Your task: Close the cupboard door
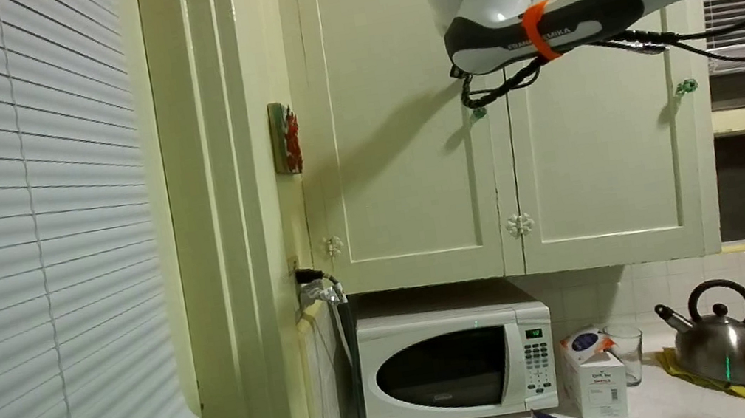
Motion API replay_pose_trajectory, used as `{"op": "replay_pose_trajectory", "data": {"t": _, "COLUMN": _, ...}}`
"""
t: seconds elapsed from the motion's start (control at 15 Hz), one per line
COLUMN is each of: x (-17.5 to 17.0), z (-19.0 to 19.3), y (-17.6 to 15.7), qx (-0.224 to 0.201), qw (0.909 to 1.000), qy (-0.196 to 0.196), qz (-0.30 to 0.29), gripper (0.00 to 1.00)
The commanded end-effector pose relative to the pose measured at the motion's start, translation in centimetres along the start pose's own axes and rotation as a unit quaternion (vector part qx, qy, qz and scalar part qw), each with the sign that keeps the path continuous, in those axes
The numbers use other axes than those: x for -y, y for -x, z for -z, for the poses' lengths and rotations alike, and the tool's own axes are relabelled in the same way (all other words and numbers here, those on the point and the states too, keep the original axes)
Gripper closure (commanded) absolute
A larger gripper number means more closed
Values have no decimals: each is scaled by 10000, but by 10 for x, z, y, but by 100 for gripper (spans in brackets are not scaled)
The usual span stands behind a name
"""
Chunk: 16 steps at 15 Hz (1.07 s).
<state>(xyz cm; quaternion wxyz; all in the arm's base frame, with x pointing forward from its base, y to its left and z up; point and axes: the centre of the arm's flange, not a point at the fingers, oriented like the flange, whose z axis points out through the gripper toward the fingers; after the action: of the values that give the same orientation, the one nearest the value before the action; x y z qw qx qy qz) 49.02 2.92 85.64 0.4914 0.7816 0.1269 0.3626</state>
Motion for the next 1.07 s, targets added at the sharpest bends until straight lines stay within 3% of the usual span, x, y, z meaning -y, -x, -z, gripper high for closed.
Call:
{"op": "replay_pose_trajectory", "data": {"t": 0.0, "x": 0, "z": -48, "y": -3, "qx": 29, "qw": 10000, "qy": -44, "qz": 70, "gripper": 100}}
{"op": "replay_pose_trajectory", "data": {"t": 0.2, "x": 1, "z": -43, "y": 1, "qx": 38, "qw": 9999, "qy": -103, "qz": 111, "gripper": 100}}
{"op": "replay_pose_trajectory", "data": {"t": 0.33, "x": -3, "z": -22, "y": 4, "qx": 191, "qw": 9981, "qy": -273, "qz": 514, "gripper": 100}}
{"op": "replay_pose_trajectory", "data": {"t": 0.6, "x": -28, "z": 31, "y": 34, "qx": 409, "qw": 9864, "qy": -1126, "qz": 1126, "gripper": 100}}
{"op": "replay_pose_trajectory", "data": {"t": 0.67, "x": -38, "z": 44, "y": 47, "qx": 406, "qw": 9819, "qy": -1424, "qz": 1183, "gripper": 74}}
{"op": "replay_pose_trajectory", "data": {"t": 0.73, "x": -47, "z": 58, "y": 60, "qx": 511, "qw": 9766, "qy": -1661, "qz": 1266, "gripper": 73}}
{"op": "replay_pose_trajectory", "data": {"t": 1.0, "x": -65, "z": 120, "y": 134, "qx": 842, "qw": 9486, "qy": -2677, "qz": 1461, "gripper": 44}}
